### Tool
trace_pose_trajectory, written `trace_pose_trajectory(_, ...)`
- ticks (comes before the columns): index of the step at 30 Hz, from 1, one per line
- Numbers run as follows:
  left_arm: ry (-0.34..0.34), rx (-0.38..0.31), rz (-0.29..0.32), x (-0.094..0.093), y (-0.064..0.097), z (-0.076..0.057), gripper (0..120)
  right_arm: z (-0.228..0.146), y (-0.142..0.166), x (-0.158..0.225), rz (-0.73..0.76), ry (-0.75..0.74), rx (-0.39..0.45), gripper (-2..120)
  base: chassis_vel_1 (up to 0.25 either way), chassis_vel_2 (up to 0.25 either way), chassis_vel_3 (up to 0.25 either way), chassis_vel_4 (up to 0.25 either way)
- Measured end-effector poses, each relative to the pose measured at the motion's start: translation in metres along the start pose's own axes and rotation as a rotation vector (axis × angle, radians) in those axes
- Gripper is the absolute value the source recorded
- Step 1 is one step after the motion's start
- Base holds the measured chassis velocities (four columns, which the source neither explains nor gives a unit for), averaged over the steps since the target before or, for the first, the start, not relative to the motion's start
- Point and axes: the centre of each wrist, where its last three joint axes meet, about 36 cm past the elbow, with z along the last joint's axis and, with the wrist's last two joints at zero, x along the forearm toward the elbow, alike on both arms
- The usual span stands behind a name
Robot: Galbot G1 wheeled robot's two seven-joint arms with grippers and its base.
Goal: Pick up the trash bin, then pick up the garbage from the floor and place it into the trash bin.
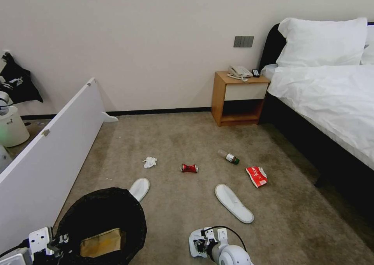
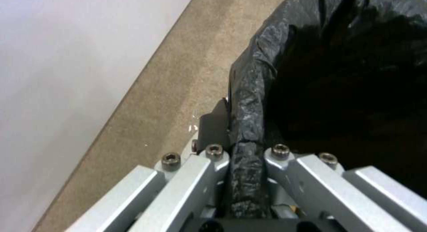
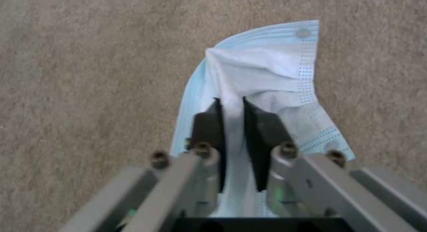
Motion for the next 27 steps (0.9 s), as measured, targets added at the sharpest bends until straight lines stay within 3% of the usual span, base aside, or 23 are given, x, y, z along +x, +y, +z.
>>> trace_pose_trajectory(3,0.0,0.0,0.001,0.0,0.0,0.0,3,0.0,-0.001,0.0,-0.002,0.002,-0.005,0,0.0,0.0,0.0,0.0)
trace_pose_trajectory(14,0.002,-0.003,0.011,-0.002,0.0,0.0,3,-0.008,-0.003,0.011,-0.04,-0.056,-0.034,0,0.0,0.0,0.0,0.0)
trace_pose_trajectory(21,0.014,-0.009,0.053,-0.002,-0.004,-0.003,3,-0.028,-0.001,0.043,-0.028,-0.364,0.06,0,0.0,0.0,0.0,0.0)
trace_pose_trajectory(23,0.022,-0.02,0.072,-0.002,-0.006,-0.005,3,-0.046,0.004,0.069,-0.063,-0.501,0.095,0,0.0,0.0,0.0,0.0)
trace_pose_trajectory(27,0.029,-0.037,0.082,-0.002,-0.006,-0.005,3,-0.066,0.013,0.097,-0.123,-0.623,0.133,0,0.0,0.0,0.0,0.0)
